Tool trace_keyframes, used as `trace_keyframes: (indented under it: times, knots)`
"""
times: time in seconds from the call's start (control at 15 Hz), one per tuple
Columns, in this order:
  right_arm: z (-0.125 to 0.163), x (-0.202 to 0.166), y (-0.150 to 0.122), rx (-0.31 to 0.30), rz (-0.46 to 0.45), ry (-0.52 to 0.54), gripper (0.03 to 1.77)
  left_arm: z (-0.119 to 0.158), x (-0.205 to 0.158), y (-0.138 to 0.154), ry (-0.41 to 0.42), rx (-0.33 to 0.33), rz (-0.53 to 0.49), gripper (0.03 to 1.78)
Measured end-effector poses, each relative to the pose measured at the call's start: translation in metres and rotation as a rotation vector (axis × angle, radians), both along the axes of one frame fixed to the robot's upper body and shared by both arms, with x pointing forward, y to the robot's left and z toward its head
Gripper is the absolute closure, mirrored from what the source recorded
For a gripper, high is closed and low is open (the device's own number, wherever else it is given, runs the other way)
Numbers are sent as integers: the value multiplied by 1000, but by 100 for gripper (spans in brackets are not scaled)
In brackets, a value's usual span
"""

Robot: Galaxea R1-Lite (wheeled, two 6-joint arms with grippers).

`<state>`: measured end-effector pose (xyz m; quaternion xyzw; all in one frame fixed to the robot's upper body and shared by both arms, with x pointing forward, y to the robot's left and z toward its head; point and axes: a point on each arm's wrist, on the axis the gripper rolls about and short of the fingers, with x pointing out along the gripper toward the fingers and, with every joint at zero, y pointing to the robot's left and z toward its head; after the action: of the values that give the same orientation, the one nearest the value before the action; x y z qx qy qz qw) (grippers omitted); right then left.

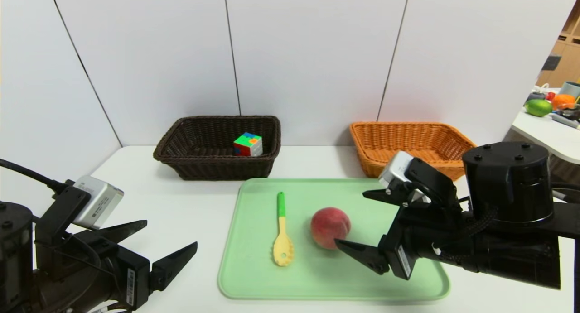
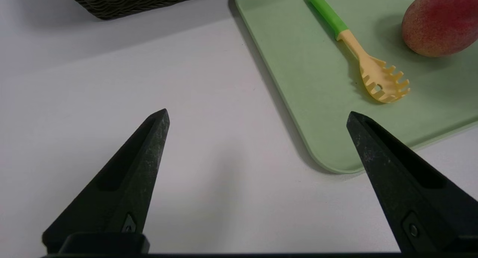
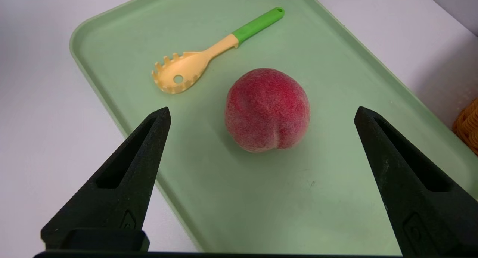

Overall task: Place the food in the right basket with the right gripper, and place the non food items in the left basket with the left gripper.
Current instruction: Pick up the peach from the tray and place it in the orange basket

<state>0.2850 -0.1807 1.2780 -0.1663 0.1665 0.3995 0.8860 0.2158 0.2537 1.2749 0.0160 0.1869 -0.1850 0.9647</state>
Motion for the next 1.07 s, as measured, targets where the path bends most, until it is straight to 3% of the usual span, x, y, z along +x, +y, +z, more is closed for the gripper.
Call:
trace_keyframes:
  times: [0.67, 1.07]
  knots:
    - [-24, 26, 4, -49, 17, 57, 10, 0, 0, 0, 0, 0, -1, 12]
    - [-44, 47, 18, -42, 19, 42, 10, 0, 0, 0, 0, 1, -2, 12]
